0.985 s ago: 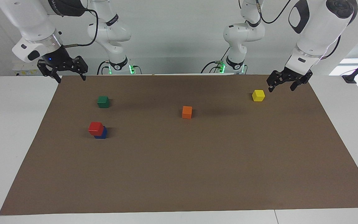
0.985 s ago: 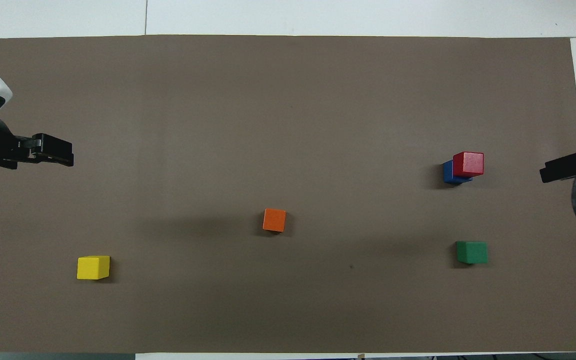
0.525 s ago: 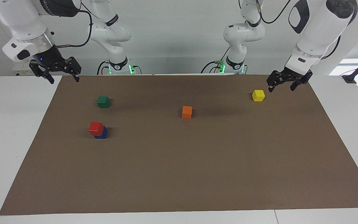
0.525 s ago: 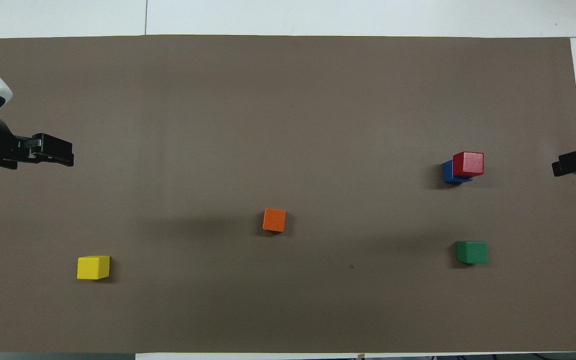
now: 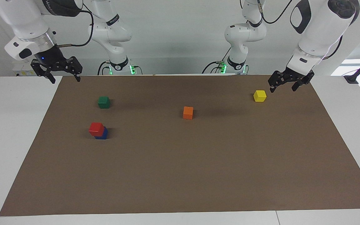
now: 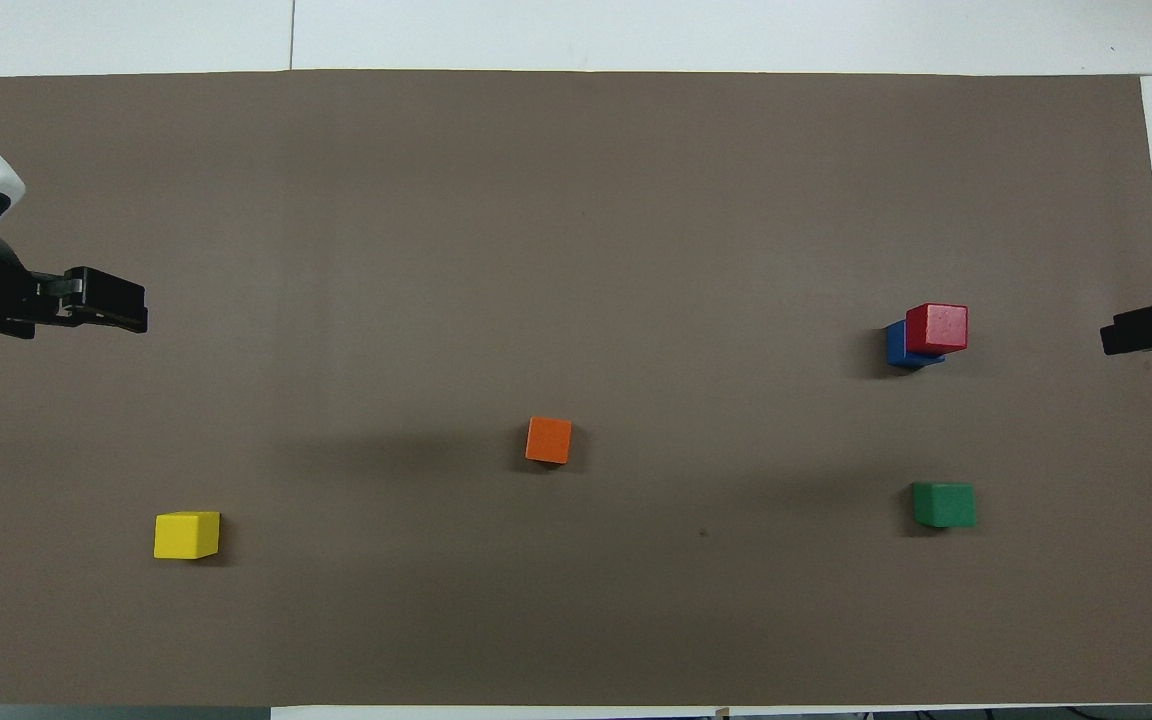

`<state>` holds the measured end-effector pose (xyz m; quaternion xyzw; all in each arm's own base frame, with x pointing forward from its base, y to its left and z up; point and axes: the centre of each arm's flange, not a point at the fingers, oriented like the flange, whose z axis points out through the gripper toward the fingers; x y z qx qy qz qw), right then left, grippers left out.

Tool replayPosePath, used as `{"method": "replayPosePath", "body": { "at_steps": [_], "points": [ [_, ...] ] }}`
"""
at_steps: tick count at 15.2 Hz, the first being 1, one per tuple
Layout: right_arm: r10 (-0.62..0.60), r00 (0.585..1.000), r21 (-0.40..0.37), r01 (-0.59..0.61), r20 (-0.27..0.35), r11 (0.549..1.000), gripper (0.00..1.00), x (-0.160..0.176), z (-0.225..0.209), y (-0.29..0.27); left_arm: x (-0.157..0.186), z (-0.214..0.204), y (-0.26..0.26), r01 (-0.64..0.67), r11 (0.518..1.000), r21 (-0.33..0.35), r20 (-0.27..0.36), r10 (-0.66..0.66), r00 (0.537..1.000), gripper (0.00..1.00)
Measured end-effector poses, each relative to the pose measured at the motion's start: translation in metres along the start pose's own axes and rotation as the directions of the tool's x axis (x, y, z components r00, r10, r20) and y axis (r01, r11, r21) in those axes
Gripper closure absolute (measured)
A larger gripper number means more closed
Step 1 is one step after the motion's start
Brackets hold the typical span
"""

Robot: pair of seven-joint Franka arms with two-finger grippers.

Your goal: Transfer red block to right arm and stack on blue block

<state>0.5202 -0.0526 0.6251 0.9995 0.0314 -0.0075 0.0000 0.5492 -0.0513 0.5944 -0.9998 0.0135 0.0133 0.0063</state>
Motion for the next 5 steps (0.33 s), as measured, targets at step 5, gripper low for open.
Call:
{"method": "replayPosePath", "body": {
  "at_steps": [5],
  "points": [
    [0.014, 1.000, 0.003, -0.014, 0.004, 1.000, 0.00, -0.0017, 0.0006, 0.0077, 0.0000, 0.0000, 0.0000, 0.000, 1.000, 0.000, 0.000, 0.000, 1.000, 0.00]
  ]
}}
